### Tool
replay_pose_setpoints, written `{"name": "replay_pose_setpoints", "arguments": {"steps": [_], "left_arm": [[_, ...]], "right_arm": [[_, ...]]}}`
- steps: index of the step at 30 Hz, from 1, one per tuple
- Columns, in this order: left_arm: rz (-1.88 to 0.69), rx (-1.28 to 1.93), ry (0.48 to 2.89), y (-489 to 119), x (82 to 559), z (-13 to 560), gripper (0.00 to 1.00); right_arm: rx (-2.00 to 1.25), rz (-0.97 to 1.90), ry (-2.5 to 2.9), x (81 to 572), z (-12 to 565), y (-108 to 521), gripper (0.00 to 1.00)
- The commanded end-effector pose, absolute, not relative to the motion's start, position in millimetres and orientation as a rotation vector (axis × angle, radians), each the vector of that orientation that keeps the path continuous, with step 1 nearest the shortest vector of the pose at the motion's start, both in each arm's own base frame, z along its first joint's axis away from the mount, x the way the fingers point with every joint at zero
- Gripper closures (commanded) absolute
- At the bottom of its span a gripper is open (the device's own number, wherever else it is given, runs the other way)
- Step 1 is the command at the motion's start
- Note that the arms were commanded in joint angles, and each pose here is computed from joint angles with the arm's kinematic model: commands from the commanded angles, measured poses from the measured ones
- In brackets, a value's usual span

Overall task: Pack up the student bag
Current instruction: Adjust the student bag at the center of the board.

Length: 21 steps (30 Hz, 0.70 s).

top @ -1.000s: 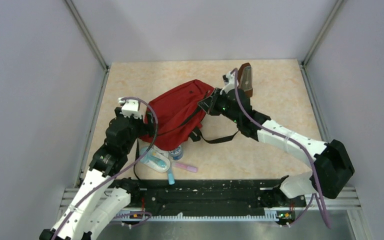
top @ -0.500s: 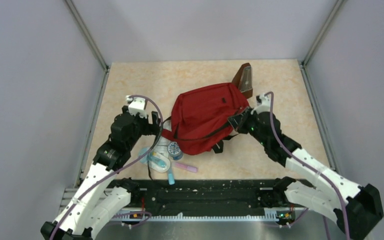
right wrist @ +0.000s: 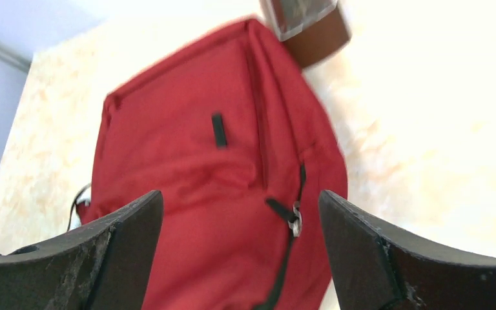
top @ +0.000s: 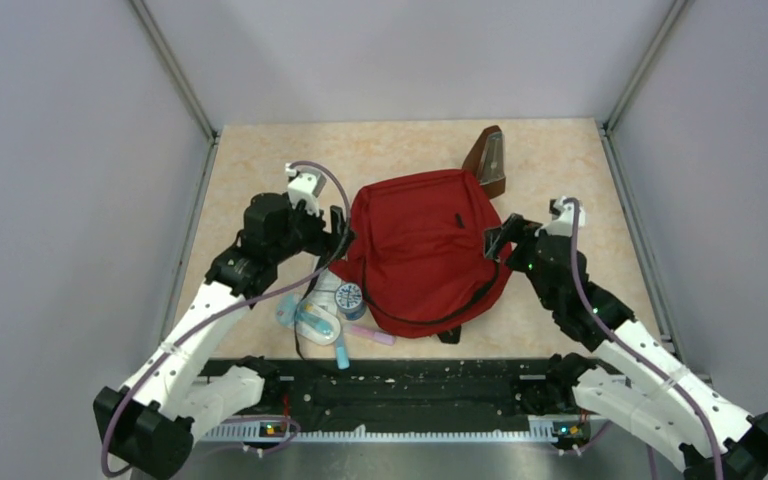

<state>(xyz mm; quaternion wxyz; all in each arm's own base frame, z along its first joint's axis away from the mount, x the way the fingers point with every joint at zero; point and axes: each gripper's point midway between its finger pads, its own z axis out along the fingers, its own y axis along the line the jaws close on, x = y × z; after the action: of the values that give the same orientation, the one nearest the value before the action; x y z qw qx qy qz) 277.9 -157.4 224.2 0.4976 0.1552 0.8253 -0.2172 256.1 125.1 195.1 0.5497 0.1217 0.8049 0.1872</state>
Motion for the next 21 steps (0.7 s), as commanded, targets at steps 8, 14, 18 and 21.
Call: {"name": "replay_pose_setpoints", "arguments": {"steps": [8,14,18,21], "left_arm": [[-0.791,0.297,2.074,-214,327,222,0.18],[-0.832,0.212,2.177,-224,340,194,0.19],[-0.762,0.145,2.169,-217,357,189,0.19],[-0.755,0.094,2.173,-216,368,181,0.22]], "right_arm": [[0.038,0.195,1.905,327,245,147,0.23],[-0.120,0.262,2.040,368,208,192,0.35],[-0.157,0.259,2.079,385,192,206,0.42],[-0.163,0.222,2.089,393,184,206,0.49]]}}
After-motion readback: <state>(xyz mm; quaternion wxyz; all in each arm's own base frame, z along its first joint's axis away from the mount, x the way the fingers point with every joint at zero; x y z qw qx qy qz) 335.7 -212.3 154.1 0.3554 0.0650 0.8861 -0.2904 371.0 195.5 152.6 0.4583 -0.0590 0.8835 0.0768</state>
